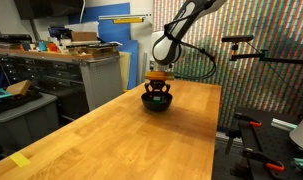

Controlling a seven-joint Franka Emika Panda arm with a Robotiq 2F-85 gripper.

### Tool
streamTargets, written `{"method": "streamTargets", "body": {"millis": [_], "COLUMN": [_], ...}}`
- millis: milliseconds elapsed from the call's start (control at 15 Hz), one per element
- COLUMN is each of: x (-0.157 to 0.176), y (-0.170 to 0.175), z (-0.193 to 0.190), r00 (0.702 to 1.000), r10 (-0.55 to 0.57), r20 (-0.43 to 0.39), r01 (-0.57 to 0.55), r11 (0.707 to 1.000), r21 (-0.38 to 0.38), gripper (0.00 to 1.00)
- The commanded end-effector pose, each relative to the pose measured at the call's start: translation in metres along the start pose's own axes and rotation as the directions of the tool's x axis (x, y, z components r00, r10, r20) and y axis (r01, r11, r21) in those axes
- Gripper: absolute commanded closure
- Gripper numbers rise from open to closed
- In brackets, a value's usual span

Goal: Put the block in the bowl

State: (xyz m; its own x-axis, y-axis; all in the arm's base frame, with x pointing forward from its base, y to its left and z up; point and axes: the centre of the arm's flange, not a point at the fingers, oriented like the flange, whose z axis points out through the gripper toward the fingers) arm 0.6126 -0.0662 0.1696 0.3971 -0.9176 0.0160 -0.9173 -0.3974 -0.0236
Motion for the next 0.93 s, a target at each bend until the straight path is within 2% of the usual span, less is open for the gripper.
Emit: {"method": "streamTargets", "body": {"millis": [0, 67, 200, 400, 467, 667, 867], "x": [0.013, 0.013, 0.01, 0.007, 0.006, 0.0, -0.009], "y": [-0.012, -0.012, -0.01, -0.012, -0.014, -0.019, -0.017], "z": [0.01, 0.009, 0.0, -0.021, -0.033, -0.07, -0.114], "r00": [1.0, 1.0, 1.0, 0.999, 0.998, 0.991, 0.958], "r10": [-0.019, -0.022, -0.027, -0.04, -0.05, -0.125, -0.278], "r20": [0.004, -0.001, 0.0, -0.017, -0.027, -0.053, -0.067], "r01": [0.019, 0.022, 0.027, 0.04, 0.051, 0.126, 0.277], "r11": [1.0, 1.0, 0.999, 0.999, 0.998, 0.992, 0.961], "r21": [0.015, 0.012, 0.019, 0.037, 0.045, 0.024, -0.021], "gripper": [0.51, 0.28, 0.25, 0.04, 0.0, 0.0, 0.0]}}
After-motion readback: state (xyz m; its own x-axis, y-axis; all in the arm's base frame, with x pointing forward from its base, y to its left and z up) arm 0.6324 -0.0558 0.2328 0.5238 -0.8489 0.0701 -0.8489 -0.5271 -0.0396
